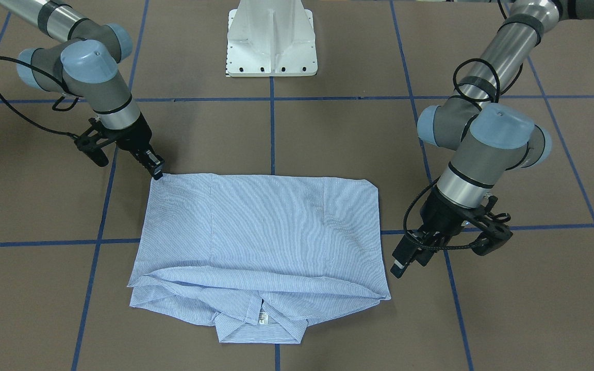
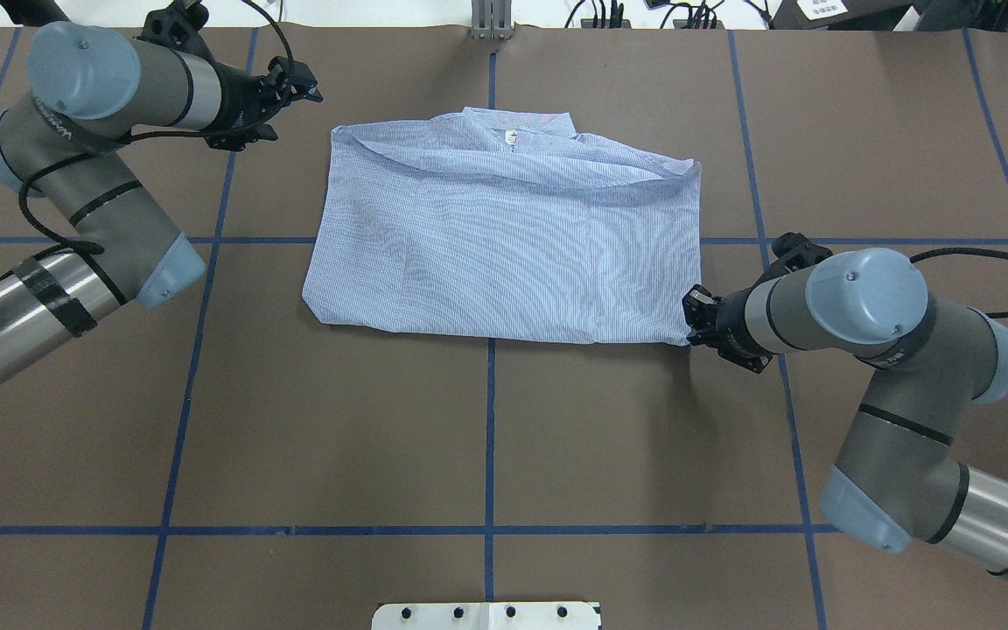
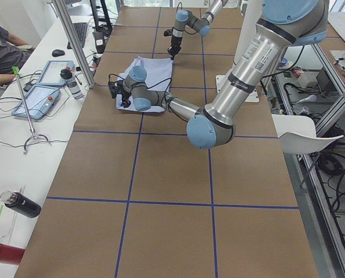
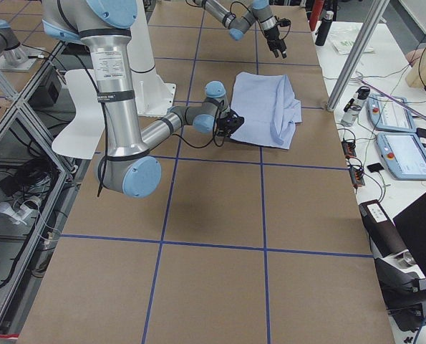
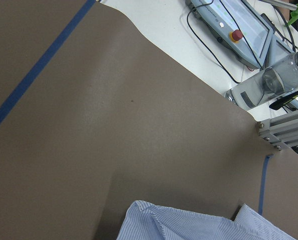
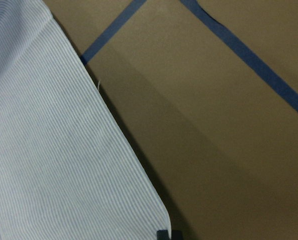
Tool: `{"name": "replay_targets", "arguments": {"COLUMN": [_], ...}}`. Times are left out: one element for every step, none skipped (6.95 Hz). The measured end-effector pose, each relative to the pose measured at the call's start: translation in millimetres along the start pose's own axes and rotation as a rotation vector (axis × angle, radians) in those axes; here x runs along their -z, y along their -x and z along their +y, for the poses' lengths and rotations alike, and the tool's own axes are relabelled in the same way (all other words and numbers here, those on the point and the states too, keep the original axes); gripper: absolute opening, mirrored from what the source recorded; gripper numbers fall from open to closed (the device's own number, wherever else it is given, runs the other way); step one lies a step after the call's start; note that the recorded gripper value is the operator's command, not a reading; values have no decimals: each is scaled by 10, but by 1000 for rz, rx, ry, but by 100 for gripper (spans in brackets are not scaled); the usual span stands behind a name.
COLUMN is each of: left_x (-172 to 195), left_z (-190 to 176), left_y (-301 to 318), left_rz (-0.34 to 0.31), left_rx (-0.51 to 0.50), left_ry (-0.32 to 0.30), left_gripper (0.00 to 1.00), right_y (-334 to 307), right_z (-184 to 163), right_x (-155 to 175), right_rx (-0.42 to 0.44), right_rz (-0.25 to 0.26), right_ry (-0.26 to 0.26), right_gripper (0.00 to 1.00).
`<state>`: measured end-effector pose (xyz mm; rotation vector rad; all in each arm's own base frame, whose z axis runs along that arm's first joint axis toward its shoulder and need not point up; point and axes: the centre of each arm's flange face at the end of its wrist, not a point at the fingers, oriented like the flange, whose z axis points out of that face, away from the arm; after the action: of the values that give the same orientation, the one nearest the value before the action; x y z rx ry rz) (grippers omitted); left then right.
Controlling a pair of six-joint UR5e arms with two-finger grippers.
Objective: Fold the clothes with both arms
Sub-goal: 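Grasp the shirt's side edge with the right gripper and drag it nearer the robot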
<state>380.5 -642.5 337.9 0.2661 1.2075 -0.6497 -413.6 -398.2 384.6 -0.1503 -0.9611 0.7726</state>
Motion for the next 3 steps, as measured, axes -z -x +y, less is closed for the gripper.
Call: {"name": "replay_targets", "arguments": {"left_x": [6,16,56], "left_z": [-19,-25,-24], "left_y": [12,12,-4], "left_rz": [-1,0,4], "left_rx": [1,2,1], "left_ry": [-3,-3,-4], "left_gripper": [90,90,90], "right_y": [-179,-439,-698], "right_z": [136,394,689], "right_x": [229,452,593], "right_rx": [14,43,79], "right_rz": [2,23,69], "right_ry": [50,119,212], "right_gripper": [0,0,0]}}
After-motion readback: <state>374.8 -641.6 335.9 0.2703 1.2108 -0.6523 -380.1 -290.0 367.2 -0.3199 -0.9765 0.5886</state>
